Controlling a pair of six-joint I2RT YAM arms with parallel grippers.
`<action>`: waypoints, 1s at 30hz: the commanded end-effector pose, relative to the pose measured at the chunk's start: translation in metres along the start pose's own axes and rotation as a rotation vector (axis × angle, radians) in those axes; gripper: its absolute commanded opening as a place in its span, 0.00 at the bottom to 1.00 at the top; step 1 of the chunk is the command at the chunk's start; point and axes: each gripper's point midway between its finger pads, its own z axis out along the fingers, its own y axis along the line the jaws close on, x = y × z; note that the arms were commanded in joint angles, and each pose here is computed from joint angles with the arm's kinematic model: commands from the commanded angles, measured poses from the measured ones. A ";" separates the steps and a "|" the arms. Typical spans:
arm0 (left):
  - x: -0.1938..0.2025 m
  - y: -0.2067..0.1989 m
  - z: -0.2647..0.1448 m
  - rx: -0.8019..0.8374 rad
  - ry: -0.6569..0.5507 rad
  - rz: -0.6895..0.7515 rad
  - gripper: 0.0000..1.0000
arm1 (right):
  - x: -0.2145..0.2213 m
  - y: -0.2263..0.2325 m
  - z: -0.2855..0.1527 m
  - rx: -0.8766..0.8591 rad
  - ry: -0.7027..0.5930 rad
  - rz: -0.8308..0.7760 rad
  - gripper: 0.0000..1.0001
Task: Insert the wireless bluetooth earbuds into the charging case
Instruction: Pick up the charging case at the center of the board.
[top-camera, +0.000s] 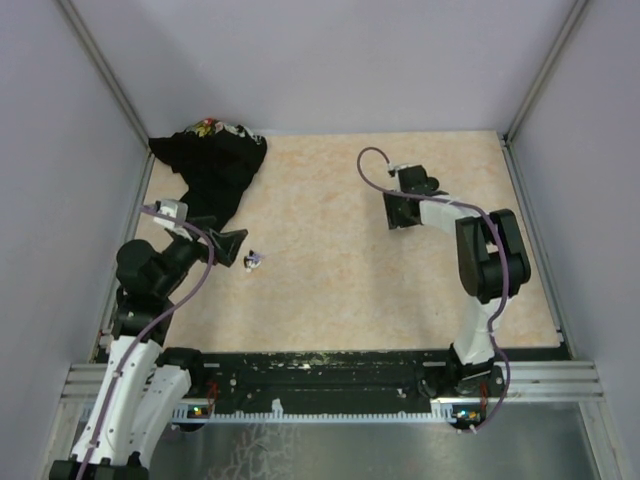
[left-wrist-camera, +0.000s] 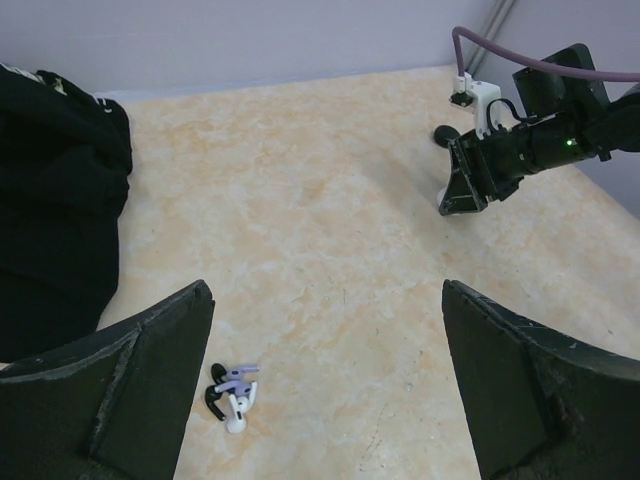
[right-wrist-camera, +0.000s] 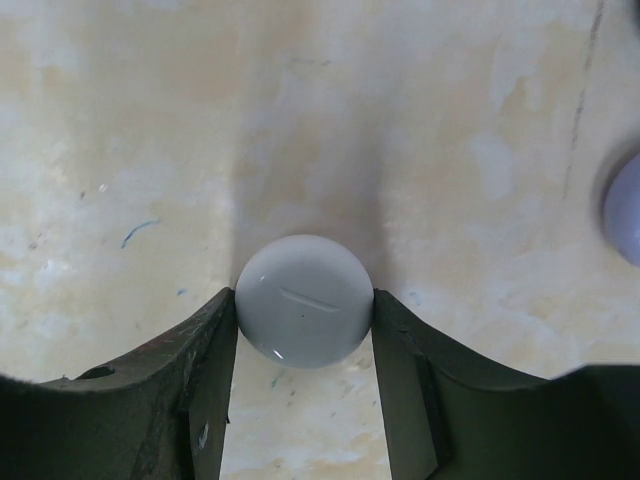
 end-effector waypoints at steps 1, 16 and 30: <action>-0.010 -0.012 0.005 0.055 -0.010 -0.062 1.00 | -0.009 0.023 -0.027 -0.029 -0.056 -0.038 0.43; 0.015 -0.029 0.025 0.170 0.170 -0.304 1.00 | -0.037 0.151 -0.131 -0.261 -0.378 -0.316 0.41; 0.037 -0.066 0.040 0.352 0.316 -0.446 0.95 | -0.046 0.245 -0.228 -0.497 -0.711 -0.559 0.41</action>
